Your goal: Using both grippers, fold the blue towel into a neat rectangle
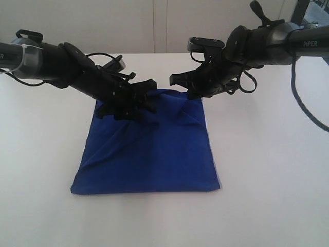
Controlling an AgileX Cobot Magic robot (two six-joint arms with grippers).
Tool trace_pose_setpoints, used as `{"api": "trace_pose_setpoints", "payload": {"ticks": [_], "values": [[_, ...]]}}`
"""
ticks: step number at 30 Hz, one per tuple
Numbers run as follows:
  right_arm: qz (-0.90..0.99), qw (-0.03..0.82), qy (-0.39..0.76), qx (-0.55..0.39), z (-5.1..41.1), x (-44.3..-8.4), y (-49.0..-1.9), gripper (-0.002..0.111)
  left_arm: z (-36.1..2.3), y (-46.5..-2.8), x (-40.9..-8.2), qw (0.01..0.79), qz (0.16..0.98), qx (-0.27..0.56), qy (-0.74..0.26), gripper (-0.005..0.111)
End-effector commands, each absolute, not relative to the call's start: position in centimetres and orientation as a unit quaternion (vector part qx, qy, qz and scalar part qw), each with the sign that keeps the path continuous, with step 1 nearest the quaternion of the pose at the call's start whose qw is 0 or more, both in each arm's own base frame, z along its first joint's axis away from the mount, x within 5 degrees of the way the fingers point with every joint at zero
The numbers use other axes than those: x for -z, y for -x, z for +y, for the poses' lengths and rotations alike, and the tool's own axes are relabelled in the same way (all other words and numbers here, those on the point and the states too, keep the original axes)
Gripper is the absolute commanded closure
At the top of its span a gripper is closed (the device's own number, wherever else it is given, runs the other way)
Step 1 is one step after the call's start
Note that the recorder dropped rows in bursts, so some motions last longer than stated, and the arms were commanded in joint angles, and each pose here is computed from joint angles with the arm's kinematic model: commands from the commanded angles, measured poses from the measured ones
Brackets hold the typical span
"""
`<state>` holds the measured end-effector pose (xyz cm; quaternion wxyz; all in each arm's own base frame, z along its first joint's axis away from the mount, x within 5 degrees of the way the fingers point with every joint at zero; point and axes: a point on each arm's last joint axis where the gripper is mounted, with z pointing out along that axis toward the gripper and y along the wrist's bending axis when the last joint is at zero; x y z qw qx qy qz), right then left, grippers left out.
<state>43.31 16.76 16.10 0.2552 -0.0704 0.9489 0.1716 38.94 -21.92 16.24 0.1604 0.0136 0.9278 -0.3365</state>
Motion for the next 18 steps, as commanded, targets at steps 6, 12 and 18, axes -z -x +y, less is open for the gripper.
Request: {"api": "trace_pose_setpoints", "payload": {"ticks": [6, 12, 18], "values": [[0.947, 0.262, 0.067, -0.173, 16.50, -16.82, -43.30, 0.108, -21.98, -38.83, -16.24, 0.157, 0.929, 0.335, -0.023, 0.080], [0.947, 0.262, 0.067, -0.173, 16.50, -16.82, -43.30, 0.108, -21.78, -38.79, -16.06, 0.160, 0.933, 0.318, -0.043, 0.107], [0.947, 0.262, 0.067, -0.173, 16.50, -16.82, -43.30, 0.108, -21.51, -38.63, -16.13, 0.159, 0.937, 0.303, -0.066, 0.107]]}}
